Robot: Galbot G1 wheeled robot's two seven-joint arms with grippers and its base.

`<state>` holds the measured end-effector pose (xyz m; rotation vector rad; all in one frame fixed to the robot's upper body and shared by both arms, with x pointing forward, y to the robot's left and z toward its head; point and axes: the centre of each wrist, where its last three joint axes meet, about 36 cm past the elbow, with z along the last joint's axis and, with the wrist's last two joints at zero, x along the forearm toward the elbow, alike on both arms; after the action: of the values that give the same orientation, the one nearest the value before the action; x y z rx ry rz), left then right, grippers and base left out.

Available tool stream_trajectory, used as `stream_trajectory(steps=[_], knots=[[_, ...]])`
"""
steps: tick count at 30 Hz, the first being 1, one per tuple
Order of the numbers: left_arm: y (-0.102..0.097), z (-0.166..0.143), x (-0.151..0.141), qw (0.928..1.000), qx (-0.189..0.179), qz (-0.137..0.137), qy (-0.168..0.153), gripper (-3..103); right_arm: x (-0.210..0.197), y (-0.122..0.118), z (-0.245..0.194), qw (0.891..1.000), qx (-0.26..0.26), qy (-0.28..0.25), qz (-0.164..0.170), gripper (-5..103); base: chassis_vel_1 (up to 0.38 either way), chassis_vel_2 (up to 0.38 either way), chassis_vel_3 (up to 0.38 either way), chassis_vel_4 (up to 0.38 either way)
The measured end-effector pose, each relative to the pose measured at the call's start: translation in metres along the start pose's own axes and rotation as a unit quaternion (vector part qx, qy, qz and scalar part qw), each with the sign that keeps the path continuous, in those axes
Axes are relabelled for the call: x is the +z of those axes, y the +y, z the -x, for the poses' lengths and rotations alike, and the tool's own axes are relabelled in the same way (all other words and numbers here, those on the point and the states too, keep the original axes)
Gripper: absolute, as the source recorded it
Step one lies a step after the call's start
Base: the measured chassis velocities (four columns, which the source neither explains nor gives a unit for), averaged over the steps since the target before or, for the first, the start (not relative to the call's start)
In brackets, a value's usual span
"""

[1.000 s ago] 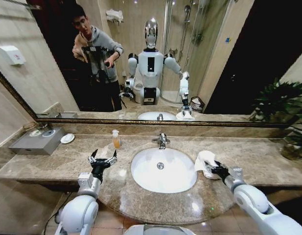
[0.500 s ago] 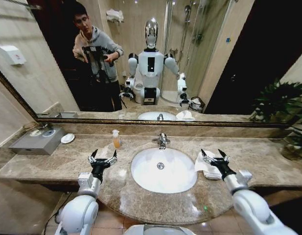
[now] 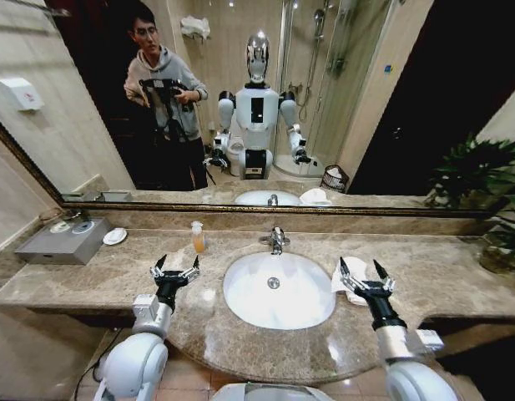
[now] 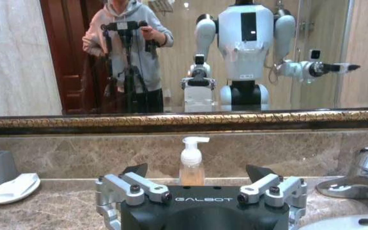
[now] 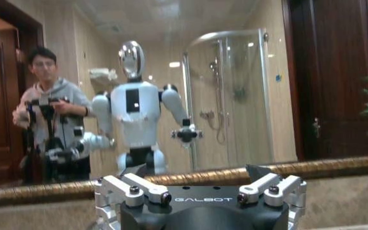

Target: Pick up the towel from the sink counter and wipe the mirror surface.

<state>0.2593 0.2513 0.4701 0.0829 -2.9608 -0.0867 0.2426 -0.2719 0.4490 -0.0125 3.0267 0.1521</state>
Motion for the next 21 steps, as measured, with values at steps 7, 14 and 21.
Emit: stream_trajectory(steps=[7,14,21], knots=[[0.0,0.0,0.0,1.0,0.0,0.0,0.0,100,0.0,0.021,0.007,1.0,0.004,-0.015,0.001,100,0.0,0.0,0.0,0.0],[0.0,0.0,0.0,1.0,0.0,0.0,0.0,100,0.005,0.026,0.013,1.0,0.013,-0.018,-0.018,100,0.0,0.0,0.0,0.0],[0.0,0.0,0.0,1.0,0.0,0.0,0.0,100,0.002,0.026,0.02,0.999,0.018,0.005,-0.029,100,0.0,0.0,0.0,0.0]])
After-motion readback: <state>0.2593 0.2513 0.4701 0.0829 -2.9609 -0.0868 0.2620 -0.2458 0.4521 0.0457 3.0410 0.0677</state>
